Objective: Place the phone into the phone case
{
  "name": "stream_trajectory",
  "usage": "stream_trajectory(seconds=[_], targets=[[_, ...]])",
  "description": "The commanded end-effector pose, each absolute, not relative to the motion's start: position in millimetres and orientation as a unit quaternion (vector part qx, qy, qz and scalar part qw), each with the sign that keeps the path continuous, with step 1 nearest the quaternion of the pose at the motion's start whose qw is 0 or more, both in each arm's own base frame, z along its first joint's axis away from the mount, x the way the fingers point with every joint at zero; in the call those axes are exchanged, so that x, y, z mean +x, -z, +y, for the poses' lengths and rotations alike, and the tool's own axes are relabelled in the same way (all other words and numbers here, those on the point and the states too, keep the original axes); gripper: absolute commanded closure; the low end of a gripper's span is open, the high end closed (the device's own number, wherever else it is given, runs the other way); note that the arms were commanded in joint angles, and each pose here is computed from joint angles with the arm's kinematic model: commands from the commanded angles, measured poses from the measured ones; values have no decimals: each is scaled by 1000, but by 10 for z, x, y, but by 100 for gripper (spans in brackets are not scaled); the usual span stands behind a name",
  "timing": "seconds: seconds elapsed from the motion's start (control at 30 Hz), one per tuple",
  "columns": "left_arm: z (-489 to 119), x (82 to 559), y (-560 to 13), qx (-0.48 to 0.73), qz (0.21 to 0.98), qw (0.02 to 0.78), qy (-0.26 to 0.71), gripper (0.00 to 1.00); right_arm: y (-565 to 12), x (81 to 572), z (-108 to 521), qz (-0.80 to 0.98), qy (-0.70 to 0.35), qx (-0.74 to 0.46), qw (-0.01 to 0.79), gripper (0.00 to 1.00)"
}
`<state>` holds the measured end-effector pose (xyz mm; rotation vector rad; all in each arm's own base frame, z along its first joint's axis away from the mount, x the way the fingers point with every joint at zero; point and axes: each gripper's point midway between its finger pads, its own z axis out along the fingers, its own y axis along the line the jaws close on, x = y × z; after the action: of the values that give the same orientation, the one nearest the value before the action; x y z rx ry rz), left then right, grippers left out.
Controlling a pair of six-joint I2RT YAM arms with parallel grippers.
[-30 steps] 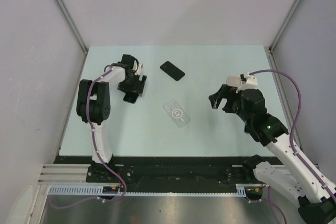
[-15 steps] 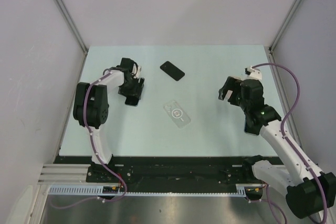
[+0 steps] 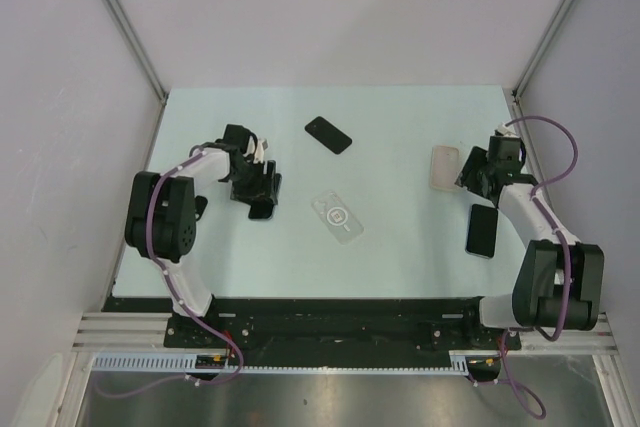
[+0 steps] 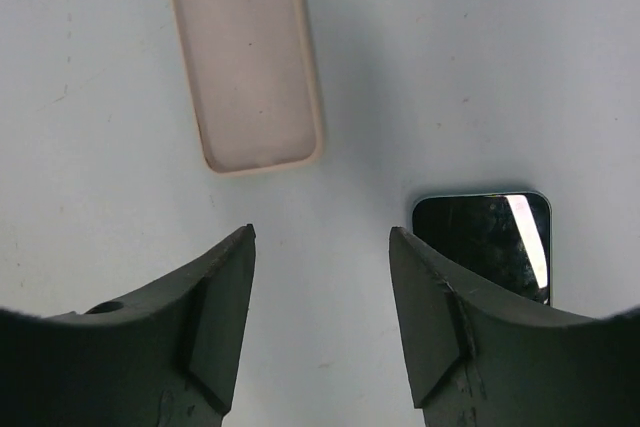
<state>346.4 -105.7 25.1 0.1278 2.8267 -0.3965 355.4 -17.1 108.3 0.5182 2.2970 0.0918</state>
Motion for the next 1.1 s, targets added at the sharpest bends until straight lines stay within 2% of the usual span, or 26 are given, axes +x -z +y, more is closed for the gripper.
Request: stream_trajectory(seconds=[0.0, 0.03, 0.13, 0.33, 0.8, 0.9, 1.03, 1.07], targets=[[-1065, 3264, -202, 25, 983, 120, 139, 32, -1164, 3757, -259, 896, -58, 192, 395, 42], [-1055, 3262, -187, 23, 983, 119, 136, 32, -1145, 3788, -278, 896, -60, 195, 395, 48], [-1095, 3277, -157, 20, 983, 113, 145, 33, -1062, 3891, -329, 899, -64, 203, 383, 55], [-1169, 3283, -185, 18, 980, 113, 166, 34, -884, 4103, -320, 912, -57, 189, 358, 59], [-1178, 3275, -175, 10, 980, 108, 167, 35, -279, 4166, -224, 949, -28, 150, 277, 64], [-1177, 3267, -177, 10, 980, 108, 168, 36, -200, 4143, -187, 953, -24, 141, 266, 72], [-1168, 3255, -187, 11, 981, 110, 159, 35, -180, 4113, -84, 958, -22, 121, 258, 94], [-1119, 3275, -186, 12, 983, 114, 140, 35, -203, 4106, -102, 958, -8, 120, 260, 97]])
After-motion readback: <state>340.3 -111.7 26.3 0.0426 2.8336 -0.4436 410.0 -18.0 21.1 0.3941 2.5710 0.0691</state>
